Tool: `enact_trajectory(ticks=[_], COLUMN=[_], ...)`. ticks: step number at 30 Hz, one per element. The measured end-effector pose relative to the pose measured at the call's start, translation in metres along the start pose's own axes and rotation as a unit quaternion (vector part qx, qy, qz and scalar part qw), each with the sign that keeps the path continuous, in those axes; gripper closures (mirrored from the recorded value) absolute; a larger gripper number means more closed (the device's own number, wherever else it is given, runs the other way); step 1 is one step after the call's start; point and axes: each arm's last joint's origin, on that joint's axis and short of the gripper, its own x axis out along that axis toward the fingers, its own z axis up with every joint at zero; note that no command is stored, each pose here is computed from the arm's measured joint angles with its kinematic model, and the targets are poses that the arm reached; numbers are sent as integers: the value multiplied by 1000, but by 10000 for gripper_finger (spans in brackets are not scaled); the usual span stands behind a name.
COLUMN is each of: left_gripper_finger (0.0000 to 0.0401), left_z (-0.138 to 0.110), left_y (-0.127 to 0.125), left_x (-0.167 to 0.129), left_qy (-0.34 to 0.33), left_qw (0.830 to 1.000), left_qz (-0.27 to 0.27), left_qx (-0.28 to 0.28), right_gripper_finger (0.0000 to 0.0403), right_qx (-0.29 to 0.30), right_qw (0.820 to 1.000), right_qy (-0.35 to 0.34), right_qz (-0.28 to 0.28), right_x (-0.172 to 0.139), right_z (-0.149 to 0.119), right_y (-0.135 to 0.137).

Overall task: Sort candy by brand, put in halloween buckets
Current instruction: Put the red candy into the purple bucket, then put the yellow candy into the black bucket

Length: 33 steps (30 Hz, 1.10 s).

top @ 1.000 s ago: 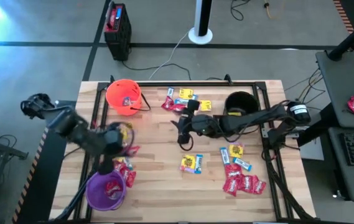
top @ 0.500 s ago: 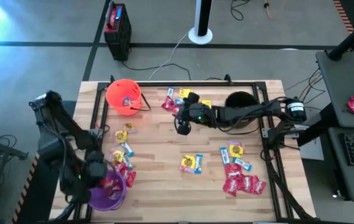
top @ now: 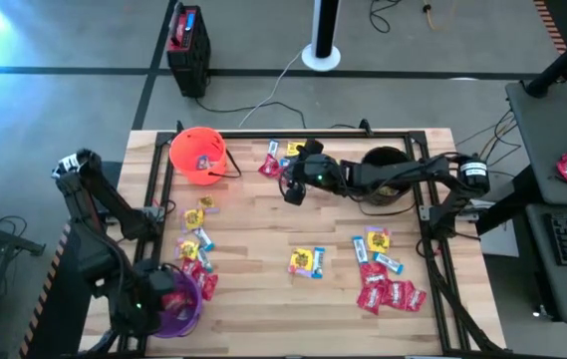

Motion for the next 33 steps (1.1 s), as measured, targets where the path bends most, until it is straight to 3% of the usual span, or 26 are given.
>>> enact_trajectory(ticks=[4,7,15,22,26,30,33], left_gripper_finger=[359,339,302,299,299,305,317], left_z=[-2,-2,-1,7,16,24,30], left_y=[6,5,5,1,-3,-4,-1], left_x=[3,3,3,-13,-34,-51,-57], left_qy=[18,25,12,-111,-221,-314,-341], left_qw=[997,996,997,993,973,933,905], left_qz=[36,28,27,28,45,89,127], left_qx=[-73,-85,-66,-12,57,153,221], right_gripper_finger=[202,202,202,202,202,202,202], right_qx=[1,1,19,26,60,88,101], right_qw=[1000,1000,999,996,987,965,945], right_qy=[1,1,28,72,68,97,136], right_qz=[-1,-1,18,43,131,229,281], right_x=[1,0,0,-3,-9,-17,-23], right_z=[0,0,-6,-14,-12,-15,-20], right_y=[-1,-1,1,6,10,19,29])
